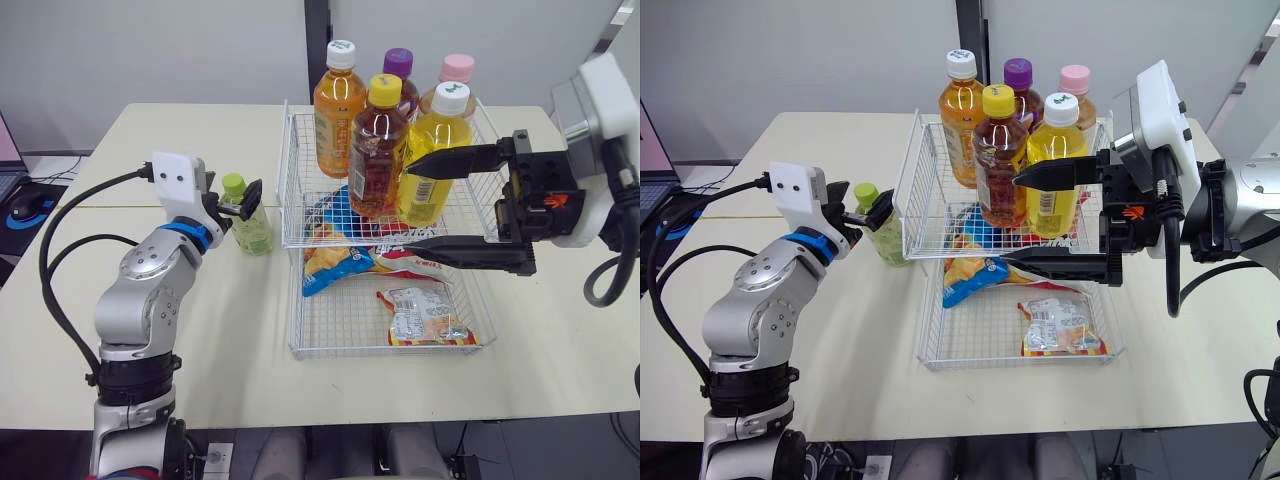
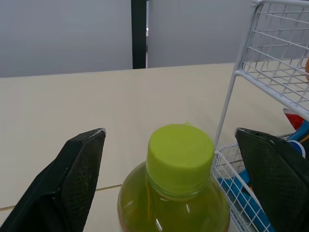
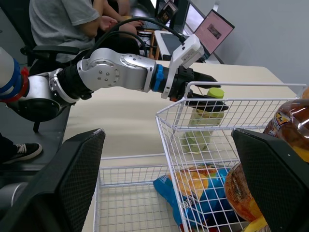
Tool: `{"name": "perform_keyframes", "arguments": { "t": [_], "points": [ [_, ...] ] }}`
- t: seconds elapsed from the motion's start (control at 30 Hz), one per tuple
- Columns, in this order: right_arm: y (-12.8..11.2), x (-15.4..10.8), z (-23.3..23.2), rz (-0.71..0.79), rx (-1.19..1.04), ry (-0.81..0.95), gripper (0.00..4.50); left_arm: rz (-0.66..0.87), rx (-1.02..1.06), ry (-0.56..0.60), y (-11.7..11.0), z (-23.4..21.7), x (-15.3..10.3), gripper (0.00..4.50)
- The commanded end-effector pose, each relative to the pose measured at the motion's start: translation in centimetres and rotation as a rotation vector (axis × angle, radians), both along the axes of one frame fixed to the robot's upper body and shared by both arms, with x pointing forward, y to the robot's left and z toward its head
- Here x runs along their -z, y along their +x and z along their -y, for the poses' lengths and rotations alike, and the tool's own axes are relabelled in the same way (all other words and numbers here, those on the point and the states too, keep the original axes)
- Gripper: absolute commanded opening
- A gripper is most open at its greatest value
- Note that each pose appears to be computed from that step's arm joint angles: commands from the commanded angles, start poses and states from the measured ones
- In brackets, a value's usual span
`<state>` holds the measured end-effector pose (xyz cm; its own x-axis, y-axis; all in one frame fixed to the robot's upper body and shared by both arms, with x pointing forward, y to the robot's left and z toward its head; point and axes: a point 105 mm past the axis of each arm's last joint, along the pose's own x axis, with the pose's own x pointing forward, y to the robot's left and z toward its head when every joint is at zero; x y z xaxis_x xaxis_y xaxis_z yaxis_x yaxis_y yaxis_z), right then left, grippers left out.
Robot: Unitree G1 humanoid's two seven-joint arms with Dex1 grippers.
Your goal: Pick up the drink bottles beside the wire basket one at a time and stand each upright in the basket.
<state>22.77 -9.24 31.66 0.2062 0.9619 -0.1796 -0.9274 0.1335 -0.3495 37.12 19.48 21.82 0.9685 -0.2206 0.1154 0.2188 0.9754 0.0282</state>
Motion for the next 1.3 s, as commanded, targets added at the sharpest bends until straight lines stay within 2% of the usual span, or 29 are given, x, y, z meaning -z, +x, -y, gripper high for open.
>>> {"name": "perform_keyframes", "arguments": {
  "t": [0.03, 0.1, 0.33, 0.37, 0.57, 0.73, 0.83, 0.97, 1.03, 1.17, 1.3],
  "points": [
    [-0.6, -0.8, -0.1, 0.034, -0.02, 0.008, 4.5, 0.056, 0.006, -0.007, 0.2, 0.6, -1.1, 4.28],
    [-0.7, -0.8, -0.1, 0.033, -0.022, 0.009, 4.5, 0.061, 0.01, -0.004, 0.2, 0.7, -1.2, 3.87],
    [-0.9, -0.8, 0.0, 0.027, -0.024, 0.008, 4.5, 0.074, 0.007, 0.009, 0.2, 0.6, -1.4, 1.59],
    [-0.9, -0.7, 0.0, 0.026, -0.024, 0.009, 4.5, 0.071, 0.005, 0.01, 0.1, 0.6, -1.3, 1.38],
    [-0.7, -0.6, 0.2, 0.031, -0.013, 0.008, 4.5, 0.074, -0.004, 0.019, -1.3, 0.4, -1.1, 1.38],
    [-1.0, -0.8, 0.6, 0.059, -0.035, 0.002, 4.5, 0.169, 0.009, -0.01, -3.1, -1.1, -4.1, 1.38],
    [-1.0, -0.8, 1.4, 0.048, -0.018, -0.009, 4.5, 0.212, 0.088, 0.027, -4.7, -2.0, -6.9, 1.38],
    [-0.8, -0.6, 2.1, 0.039, 0.01, -0.025, 4.5, 0.229, 0.188, 0.03, -5.8, -2.7, -10.5, 1.38],
    [-0.8, -0.6, 2.5, 0.035, 0.021, -0.038, 4.5, 0.226, 0.258, 0.048, -6.3, -2.5, -12.2, 1.38],
    [-0.5, -0.9, 3.3, 0.041, 0.053, -0.05, 4.5, 0.276, 0.478, 0.031, -8.1, -1.3, -17.6, 1.38],
    [-0.5, -0.8, 3.4, 0.041, 0.061, -0.052, 4.5, 0.296, 0.603, 0.054, -9.0, 0.1, -21.2, 1.38]
  ]
}}
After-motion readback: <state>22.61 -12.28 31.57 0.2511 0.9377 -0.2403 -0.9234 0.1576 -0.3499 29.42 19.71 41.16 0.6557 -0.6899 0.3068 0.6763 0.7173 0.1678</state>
